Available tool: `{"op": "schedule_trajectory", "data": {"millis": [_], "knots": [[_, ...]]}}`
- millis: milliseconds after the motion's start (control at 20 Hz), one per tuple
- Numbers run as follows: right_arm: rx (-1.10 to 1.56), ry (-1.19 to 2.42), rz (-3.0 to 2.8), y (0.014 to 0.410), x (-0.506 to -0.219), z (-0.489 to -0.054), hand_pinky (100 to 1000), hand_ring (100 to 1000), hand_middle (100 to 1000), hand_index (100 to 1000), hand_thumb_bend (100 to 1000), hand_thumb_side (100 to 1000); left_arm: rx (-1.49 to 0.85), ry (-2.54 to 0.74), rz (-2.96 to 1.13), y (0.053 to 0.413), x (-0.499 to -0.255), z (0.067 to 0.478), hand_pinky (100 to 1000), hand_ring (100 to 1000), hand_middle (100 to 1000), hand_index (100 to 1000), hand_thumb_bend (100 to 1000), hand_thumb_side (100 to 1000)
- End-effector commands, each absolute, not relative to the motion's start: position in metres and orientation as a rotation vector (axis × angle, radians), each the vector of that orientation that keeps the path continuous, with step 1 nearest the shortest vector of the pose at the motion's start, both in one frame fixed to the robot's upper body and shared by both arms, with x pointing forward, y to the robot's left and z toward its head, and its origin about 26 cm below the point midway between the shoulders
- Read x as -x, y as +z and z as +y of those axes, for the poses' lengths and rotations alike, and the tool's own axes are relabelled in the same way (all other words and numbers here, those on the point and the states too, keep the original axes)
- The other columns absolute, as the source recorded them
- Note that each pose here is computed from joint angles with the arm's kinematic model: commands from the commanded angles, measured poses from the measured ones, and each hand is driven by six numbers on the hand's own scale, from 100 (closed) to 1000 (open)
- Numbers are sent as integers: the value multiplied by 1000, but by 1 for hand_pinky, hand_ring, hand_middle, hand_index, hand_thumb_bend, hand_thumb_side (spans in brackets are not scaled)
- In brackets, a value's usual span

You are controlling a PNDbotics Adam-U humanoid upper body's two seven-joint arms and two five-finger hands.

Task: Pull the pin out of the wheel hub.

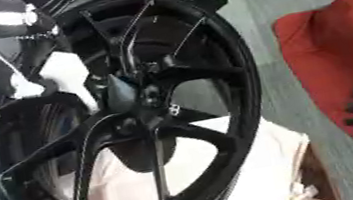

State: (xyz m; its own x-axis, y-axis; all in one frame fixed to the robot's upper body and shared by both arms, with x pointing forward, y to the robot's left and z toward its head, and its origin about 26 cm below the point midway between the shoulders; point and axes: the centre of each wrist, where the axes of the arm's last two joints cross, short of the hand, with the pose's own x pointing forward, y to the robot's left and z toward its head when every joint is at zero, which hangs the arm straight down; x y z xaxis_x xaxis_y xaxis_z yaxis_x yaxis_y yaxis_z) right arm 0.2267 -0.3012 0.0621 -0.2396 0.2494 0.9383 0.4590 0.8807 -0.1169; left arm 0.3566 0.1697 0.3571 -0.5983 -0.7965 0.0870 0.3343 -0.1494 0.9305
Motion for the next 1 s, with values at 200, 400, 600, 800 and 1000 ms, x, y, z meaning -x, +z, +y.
{"op": "schedule_trajectory", "data": {"millis": [200,400,600,800,1000], "knots": [[544,-224,-1847,67,-225,-303,618,722,508,703,100,843,-645,-1713,-1423,411,-327,201,596,416,316,442,173,100],[556,-229,-1848,67,-224,-305,618,721,508,704,100,840,-704,-1578,-1515,432,-318,238,587,404,299,433,185,100],[572,-234,-1853,67,-223,-307,619,721,508,704,100,836,-765,-1396,-1526,439,-317,293,590,403,299,438,193,100],[592,-246,-1863,68,-223,-310,619,721,508,704,100,829,-825,-1133,-1485,427,-319,365,592,404,303,451,201,100],[613,-264,-1879,68,-222,-313,619,720,508,704,100,817,-855,-872,-1433,401,-319,431,604,410,318,477,219,100]]}}
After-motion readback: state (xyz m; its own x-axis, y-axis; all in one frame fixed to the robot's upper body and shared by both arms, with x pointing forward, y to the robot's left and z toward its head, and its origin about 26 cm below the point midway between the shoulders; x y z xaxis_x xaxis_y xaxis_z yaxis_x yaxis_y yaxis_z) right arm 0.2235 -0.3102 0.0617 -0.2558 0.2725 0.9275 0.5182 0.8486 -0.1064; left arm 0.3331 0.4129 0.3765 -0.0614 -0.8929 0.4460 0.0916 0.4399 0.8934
